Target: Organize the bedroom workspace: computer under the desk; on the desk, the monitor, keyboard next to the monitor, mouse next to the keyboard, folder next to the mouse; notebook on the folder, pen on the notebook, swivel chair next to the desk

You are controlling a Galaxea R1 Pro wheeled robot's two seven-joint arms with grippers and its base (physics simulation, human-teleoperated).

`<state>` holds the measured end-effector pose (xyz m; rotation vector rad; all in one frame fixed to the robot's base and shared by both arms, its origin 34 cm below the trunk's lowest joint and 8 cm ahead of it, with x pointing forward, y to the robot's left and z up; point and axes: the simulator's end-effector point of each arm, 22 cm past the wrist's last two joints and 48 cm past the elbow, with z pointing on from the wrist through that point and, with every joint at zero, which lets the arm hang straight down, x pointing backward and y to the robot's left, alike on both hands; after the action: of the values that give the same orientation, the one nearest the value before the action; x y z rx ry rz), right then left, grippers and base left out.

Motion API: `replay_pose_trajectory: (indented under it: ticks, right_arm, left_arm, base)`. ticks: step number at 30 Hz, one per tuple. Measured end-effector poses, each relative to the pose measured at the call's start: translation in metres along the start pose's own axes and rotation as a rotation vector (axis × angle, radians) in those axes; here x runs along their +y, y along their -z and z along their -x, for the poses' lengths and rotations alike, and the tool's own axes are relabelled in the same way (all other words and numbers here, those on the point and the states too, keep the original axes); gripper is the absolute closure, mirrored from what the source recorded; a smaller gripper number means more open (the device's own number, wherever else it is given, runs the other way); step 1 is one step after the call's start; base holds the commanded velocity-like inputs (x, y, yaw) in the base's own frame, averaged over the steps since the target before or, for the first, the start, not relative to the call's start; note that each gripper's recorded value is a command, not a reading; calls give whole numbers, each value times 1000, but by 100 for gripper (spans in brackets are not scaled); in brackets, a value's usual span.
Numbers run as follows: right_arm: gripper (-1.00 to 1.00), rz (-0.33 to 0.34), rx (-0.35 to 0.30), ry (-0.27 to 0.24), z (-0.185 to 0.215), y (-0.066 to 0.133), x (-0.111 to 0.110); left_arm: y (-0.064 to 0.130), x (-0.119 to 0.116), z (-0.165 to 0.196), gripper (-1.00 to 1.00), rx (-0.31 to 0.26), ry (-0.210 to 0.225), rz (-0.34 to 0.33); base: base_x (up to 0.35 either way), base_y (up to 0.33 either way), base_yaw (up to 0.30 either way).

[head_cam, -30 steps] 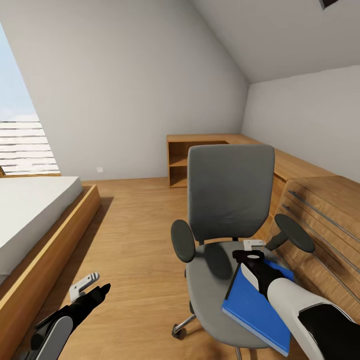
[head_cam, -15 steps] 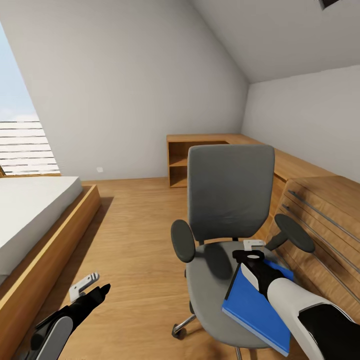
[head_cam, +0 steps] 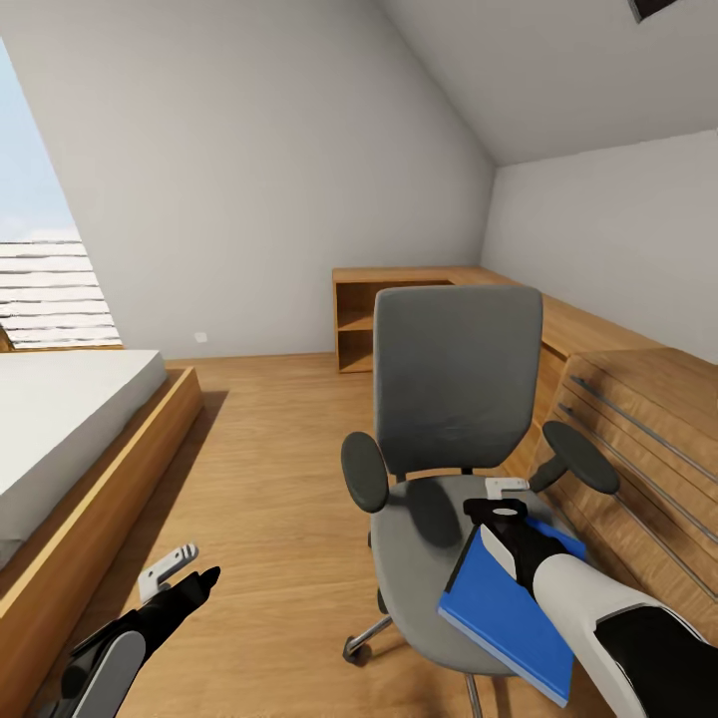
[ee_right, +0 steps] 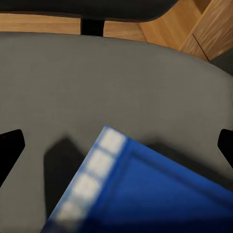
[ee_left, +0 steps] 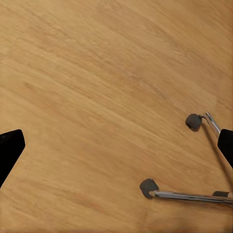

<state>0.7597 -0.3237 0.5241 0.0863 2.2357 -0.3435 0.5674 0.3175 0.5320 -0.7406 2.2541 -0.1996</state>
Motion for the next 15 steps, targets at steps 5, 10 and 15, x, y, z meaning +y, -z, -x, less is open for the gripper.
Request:
replay_pose_trajectory:
  ticks: [5,10,15]
  right_arm:
    - [-100,0,0,0,0,0,0]
    - [-100,1,-2,-3,1,0,0]
    - [-100,2,-13,-2,4,0,1]
  left_arm:
    - [0,0,0,-100,1,0,1]
    - [0,0,0,-100,1,0,1]
    - [0,1,-1,-100,1,0,2]
  base:
    - [-1,0,0]
    - [0,0,0]
    - [0,0,0]
